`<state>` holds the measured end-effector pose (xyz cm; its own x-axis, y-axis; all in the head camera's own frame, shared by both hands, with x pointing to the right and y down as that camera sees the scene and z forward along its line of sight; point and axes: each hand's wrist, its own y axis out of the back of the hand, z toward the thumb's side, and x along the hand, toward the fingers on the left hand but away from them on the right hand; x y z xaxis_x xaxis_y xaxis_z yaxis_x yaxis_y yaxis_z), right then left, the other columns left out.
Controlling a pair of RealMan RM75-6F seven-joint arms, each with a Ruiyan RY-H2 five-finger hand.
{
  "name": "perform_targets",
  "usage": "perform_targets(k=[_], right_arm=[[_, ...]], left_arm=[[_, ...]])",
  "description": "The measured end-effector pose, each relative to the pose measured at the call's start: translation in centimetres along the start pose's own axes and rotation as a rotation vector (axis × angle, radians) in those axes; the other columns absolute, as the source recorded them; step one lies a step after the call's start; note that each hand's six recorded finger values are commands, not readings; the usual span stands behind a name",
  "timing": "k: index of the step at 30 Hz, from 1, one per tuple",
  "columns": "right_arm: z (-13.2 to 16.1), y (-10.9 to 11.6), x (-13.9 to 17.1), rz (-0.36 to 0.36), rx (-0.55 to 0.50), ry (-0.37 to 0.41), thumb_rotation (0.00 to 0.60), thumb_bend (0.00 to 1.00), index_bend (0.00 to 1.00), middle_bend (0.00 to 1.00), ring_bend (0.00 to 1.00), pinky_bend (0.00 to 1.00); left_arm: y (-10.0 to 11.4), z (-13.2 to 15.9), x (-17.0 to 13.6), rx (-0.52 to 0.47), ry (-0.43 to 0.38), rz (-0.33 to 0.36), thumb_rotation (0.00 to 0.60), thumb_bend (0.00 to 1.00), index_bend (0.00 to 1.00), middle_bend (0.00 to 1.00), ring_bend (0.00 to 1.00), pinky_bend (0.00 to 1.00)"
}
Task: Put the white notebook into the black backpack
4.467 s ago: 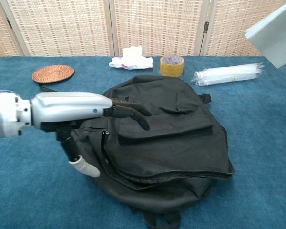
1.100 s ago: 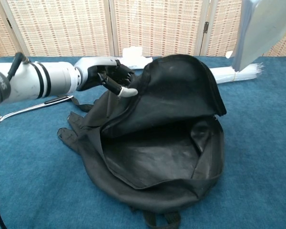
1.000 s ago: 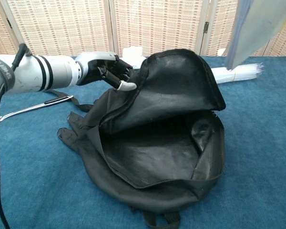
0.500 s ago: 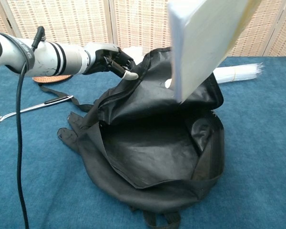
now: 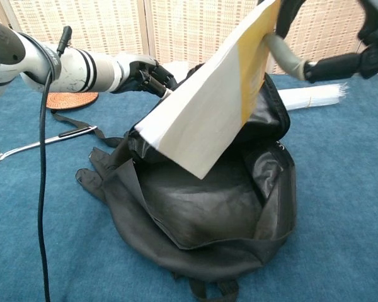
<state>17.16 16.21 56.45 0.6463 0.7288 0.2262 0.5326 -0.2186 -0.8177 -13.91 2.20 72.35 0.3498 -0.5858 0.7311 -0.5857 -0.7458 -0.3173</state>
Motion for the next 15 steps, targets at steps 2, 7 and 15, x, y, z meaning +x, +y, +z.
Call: perform_targets(k=[2,7,15], right_arm=[[0.1,-0.9,-0.3,0.007,0.002,0.007,0.600,0.51,0.91,0.57,0.54,0.45],[0.2,-3.2,-1.1,0.025,-0.007,0.012,0.600,0.51,0.91,0.57,0.55,0.45],[0.2,-6.5,-0.8,0.070,0.023,0.037,0.600,0.51,0.91,0.57,0.55,0.46]], left_arm=[[0.0,0.0,0.0,0.000,0.005,0.000,0.600,0.51,0.67,0.33,0.24,0.00],[0.0,-0.1,-0.1,-0.003,0.012,0.000,0.600,0.51,0.67,0.33,0.23,0.00],[0.6,-0.8,-0.3,-0.024,0.026,0.010,0.600,0.51,0.67,0.33,0.23,0.00]])
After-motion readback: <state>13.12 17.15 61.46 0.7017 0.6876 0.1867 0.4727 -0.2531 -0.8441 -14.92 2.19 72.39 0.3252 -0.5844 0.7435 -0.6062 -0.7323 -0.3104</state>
